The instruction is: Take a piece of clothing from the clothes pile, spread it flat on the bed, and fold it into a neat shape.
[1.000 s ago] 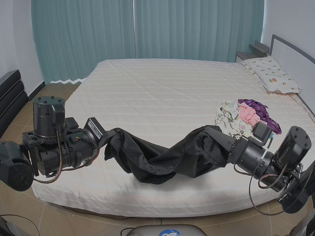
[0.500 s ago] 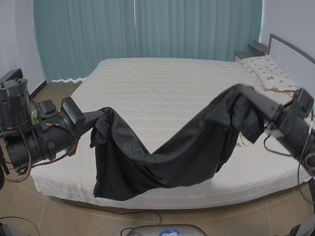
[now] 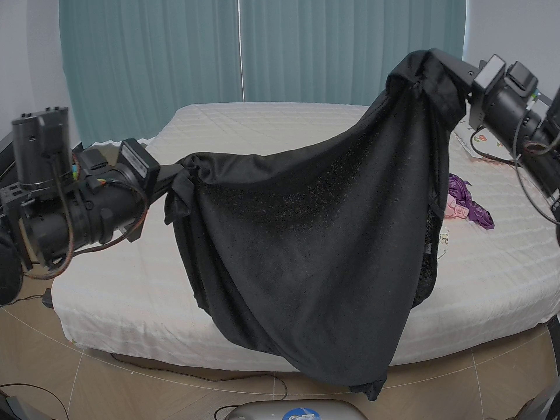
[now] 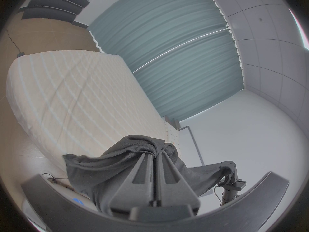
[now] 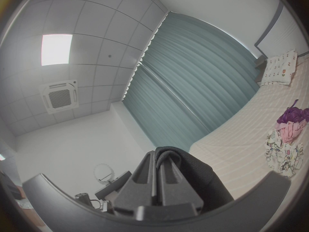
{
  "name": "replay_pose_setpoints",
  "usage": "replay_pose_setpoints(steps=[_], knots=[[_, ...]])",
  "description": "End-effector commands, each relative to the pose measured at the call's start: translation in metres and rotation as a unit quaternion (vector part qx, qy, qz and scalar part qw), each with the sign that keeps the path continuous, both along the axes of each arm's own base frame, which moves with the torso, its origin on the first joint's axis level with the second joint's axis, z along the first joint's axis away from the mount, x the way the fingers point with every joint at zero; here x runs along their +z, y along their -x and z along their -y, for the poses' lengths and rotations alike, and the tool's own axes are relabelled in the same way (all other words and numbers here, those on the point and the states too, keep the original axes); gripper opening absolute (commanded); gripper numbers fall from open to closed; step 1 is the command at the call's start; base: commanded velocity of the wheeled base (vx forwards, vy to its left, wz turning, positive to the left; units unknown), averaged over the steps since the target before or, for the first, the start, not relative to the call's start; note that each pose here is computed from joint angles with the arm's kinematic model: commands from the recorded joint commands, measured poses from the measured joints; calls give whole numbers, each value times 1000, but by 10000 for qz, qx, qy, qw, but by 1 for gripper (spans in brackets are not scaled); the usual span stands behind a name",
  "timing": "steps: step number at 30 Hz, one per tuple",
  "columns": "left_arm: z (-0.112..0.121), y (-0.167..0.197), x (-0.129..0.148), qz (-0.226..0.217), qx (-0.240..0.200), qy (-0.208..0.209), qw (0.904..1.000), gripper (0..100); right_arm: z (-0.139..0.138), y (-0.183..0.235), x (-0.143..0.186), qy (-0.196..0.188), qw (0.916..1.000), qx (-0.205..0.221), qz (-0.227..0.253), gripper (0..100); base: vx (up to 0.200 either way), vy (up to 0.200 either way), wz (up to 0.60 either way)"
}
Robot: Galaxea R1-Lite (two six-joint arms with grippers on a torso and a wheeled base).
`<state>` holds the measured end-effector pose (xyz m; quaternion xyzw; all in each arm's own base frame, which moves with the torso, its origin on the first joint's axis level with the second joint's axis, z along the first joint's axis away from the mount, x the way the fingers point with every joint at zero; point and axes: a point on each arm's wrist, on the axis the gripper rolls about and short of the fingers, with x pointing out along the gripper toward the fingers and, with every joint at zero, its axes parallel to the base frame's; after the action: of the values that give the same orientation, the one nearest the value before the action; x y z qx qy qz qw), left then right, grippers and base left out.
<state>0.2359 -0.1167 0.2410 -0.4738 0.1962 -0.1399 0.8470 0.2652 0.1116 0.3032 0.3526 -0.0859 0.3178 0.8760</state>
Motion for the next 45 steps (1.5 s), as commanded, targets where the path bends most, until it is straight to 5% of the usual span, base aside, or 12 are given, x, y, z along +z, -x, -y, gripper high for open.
replay_pose_setpoints(steps=[1, 11, 18, 30, 31, 42, 44, 45], knots=[[13, -60, -42, -626, 240, -287, 9973, 0, -10, -73, -51, 295, 9973, -192, -645, 0, 200, 0, 0], [10, -104, -65, -827, 592, -423, 9939, 0, -23, -108, -99, 482, 9951, -249, -820, 0, 200, 0, 0], [21, -138, -110, -1176, 522, -818, 9883, 0, -21, -131, -144, 607, 9902, -486, -1161, 0, 200, 0, 0], [33, -179, -162, -1463, 580, -962, 9828, 0, -17, -156, -214, 869, 9774, -812, -1749, 0, 0, 0, 0], [34, -181, -164, -1479, 582, -961, 9826, 100, -17, -158, -217, 876, 9766, -834, -1779, 100, 0, 0, 0], [36, -197, -189, -1550, 970, -1143, 9765, 100, -12, -181, -262, 891, 9640, -1256, -2169, 100, 0, 0, 0], [32, -210, -195, -1410, 1664, -1396, 9659, 100, -3, -193, -268, 849, 9556, -1671, -2272, 100, 0, 0, 0], [31, -211, -195, -1408, 1673, -1407, 9656, 100, -3, -194, -270, 862, 9537, -1715, -2314, 100, 0, 0, 0]])
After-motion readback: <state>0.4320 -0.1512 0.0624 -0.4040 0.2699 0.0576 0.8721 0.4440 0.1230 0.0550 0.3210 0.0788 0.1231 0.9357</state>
